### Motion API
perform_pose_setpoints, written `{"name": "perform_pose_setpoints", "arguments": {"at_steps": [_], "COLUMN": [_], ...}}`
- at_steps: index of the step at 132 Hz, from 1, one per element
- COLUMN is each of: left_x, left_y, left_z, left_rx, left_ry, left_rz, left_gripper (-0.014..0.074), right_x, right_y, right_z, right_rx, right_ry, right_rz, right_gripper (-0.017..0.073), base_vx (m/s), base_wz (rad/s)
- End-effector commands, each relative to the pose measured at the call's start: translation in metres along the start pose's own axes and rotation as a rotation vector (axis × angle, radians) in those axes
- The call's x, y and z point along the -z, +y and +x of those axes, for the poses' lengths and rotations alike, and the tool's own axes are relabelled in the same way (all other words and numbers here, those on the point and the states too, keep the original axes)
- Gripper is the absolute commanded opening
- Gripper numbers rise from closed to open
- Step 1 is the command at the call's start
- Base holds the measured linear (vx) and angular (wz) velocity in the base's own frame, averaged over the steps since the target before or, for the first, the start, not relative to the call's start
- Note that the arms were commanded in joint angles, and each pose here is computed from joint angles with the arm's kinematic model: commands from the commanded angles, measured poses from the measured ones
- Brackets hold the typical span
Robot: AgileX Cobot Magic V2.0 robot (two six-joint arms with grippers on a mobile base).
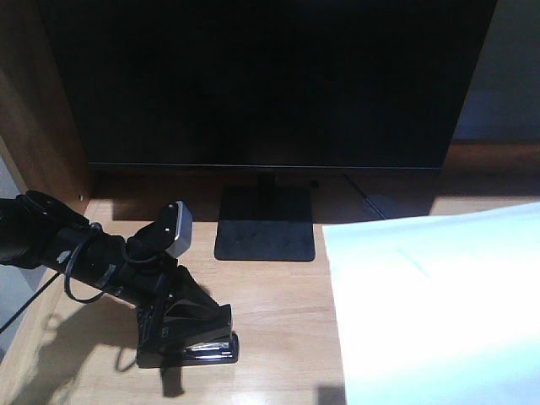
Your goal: Grab stapler and paper to desk for stapling
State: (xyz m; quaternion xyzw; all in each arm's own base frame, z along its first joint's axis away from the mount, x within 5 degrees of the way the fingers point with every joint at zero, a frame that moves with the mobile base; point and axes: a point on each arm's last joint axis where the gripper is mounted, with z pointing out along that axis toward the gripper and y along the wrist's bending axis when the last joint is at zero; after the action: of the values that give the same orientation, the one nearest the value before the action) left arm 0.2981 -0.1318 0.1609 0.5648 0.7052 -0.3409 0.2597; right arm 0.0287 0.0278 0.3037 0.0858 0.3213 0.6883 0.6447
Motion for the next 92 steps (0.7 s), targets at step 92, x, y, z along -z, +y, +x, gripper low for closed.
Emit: {"name": "perform_pose_setpoints", "arguments": {"at_steps": [92], "left_x": [0.009], "left_y": [-0.004], "left_z": [-0.020], "left_rx": [-0.029], "left_ry": [-0.071], "left_rz": [-0.001], "left_gripper": [-0.0006], "right_x": [-0.048], "right_y": [-0.070], "right_z": [-0.013], "right_rx": [-0.007], "right_ry": [-0.073], "right_rz": [0.196], "right_gripper": [-0.0003], "base_vx": [0.00], "base_wz": [0.00]}}
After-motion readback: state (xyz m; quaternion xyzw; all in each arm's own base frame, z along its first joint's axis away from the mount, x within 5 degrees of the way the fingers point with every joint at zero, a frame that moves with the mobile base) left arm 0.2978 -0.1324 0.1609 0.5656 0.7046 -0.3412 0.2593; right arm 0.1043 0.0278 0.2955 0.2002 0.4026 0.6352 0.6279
